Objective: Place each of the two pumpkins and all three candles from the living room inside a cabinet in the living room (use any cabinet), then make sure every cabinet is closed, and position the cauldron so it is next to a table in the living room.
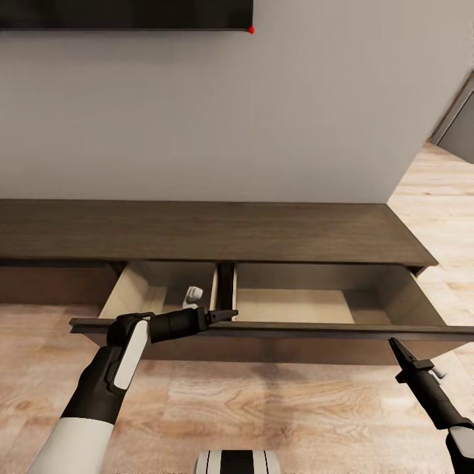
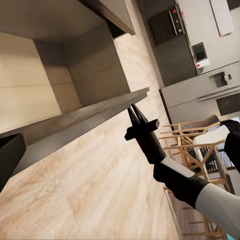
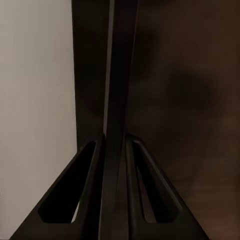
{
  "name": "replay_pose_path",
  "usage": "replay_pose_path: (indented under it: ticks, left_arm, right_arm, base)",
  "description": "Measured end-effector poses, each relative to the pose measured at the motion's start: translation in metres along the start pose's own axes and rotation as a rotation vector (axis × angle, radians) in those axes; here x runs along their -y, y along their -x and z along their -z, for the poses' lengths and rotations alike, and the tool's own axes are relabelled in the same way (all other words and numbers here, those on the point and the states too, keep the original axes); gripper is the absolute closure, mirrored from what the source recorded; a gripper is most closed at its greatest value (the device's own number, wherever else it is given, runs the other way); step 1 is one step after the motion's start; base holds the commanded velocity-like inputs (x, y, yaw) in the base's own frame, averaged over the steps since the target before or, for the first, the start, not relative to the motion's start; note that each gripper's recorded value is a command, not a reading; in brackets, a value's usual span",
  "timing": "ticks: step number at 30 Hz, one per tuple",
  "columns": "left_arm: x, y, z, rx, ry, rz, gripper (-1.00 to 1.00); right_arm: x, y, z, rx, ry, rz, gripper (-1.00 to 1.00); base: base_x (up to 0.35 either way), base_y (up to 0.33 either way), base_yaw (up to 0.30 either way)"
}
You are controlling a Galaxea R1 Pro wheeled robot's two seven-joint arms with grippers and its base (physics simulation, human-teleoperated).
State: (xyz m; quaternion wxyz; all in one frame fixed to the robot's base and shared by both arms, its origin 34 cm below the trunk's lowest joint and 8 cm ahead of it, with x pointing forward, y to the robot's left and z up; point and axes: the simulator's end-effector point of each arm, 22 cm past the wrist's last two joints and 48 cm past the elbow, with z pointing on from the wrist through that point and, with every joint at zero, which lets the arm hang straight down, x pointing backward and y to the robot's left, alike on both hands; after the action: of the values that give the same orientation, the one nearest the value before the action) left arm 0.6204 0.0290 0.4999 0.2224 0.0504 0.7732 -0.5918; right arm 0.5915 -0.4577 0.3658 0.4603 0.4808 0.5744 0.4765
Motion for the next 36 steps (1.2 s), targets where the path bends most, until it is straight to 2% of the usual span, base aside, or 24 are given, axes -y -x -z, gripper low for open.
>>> replay_pose_path:
  ticks: [36]
  left_arm:
    - [0.0001, -0.0001, -0.0003, 0.000, 0.000, 0.000, -1.00]
  right_arm:
    - [0.0001, 0.0001, 0.0000, 0.000, -0.001, 0.001, 1.00]
  base:
    - [-0.063, 0.000, 0.000]
